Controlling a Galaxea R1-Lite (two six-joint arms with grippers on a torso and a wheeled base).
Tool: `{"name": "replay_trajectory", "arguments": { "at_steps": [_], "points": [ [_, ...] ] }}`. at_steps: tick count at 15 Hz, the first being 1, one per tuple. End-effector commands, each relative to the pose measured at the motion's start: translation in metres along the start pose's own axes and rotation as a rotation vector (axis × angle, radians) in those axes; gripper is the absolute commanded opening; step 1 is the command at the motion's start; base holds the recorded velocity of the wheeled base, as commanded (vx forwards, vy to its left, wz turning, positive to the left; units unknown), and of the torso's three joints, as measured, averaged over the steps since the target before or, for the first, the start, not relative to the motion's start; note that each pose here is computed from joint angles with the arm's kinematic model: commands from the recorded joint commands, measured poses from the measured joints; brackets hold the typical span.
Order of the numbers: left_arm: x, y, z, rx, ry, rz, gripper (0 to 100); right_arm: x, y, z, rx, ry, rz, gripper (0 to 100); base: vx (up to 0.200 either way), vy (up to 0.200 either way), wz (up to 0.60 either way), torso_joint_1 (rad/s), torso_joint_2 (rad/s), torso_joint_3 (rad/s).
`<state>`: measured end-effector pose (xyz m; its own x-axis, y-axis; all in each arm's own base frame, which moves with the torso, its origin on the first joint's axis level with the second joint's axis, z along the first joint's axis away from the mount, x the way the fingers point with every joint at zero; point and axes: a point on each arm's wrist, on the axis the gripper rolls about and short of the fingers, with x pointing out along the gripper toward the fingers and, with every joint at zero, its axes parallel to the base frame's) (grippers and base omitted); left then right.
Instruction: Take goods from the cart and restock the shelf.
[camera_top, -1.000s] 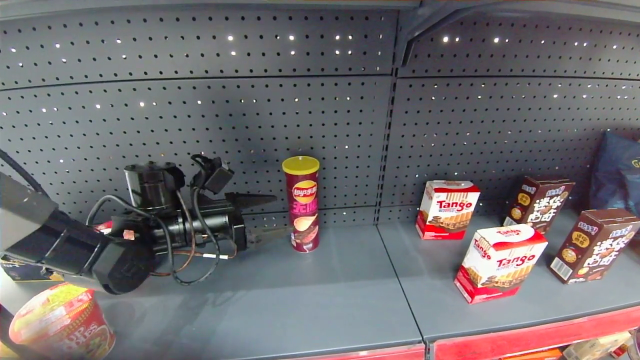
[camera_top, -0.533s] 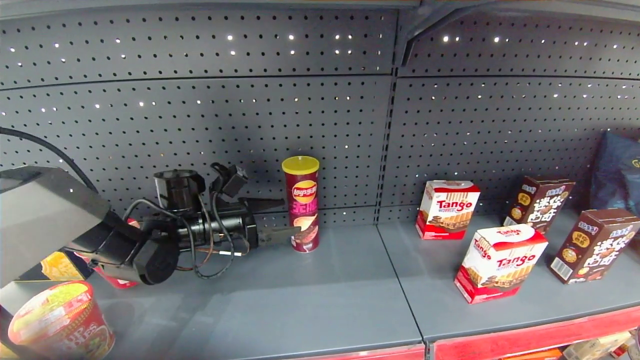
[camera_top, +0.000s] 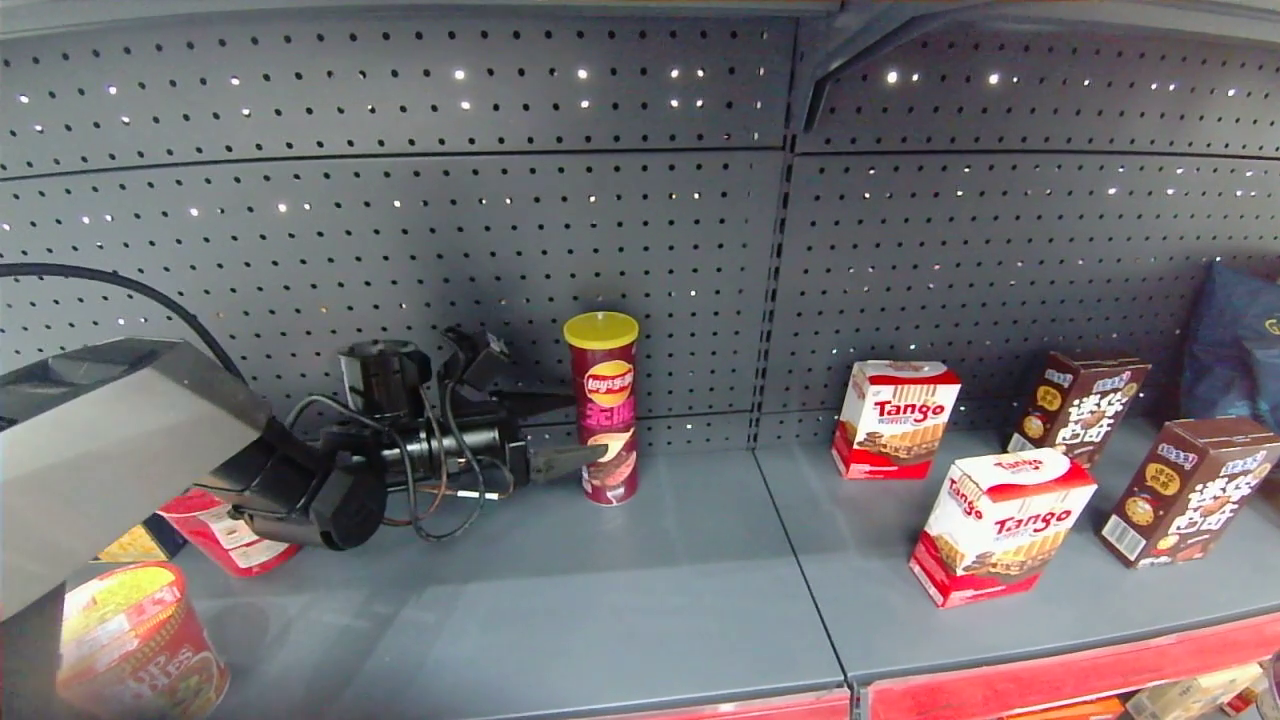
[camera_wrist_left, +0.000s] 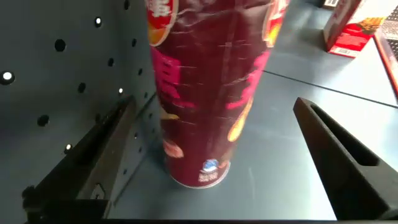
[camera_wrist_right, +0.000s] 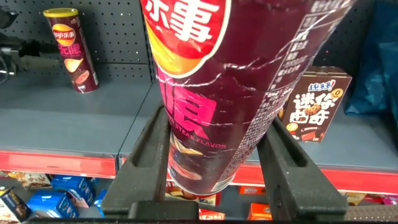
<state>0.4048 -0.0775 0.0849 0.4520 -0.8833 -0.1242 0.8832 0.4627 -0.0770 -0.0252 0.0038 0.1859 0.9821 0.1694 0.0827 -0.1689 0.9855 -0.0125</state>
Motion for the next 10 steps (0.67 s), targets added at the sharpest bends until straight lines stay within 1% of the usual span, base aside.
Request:
{"name": "replay_trajectory", "arguments": {
  "at_steps": [1, 3, 6, 9, 10],
  "points": [
    [0.005, 0.006, -0.004, 0.001, -0.001, -0.001, 100, 0.001, 0.000, 0.000, 0.001, 0.006, 0.000, 0, 0.000, 0.000, 0.00, 0.000, 0.00, 0.000],
    [0.010, 0.010, -0.007, 0.006, -0.004, -0.003, 100, 0.001, 0.000, 0.000, 0.001, 0.007, -0.001, 0, 0.000, 0.000, 0.00, 0.000, 0.00, 0.000],
    [0.021, 0.012, -0.008, 0.005, -0.008, -0.019, 100, 0.002, 0.000, -0.001, 0.002, 0.013, 0.000, 0, 0.000, 0.000, 0.00, 0.000, 0.00, 0.000],
    [0.027, 0.014, -0.006, 0.010, -0.017, -0.022, 100, 0.003, 0.000, -0.003, 0.004, 0.022, 0.000, 0, 0.000, 0.000, 0.00, 0.000, 0.00, 0.000],
    [0.027, 0.014, -0.006, 0.000, -0.017, -0.023, 100, 0.002, 0.000, -0.004, 0.004, 0.022, 0.000, 0, 0.000, 0.000, 0.00, 0.000, 0.00, 0.000]
  ]
}}
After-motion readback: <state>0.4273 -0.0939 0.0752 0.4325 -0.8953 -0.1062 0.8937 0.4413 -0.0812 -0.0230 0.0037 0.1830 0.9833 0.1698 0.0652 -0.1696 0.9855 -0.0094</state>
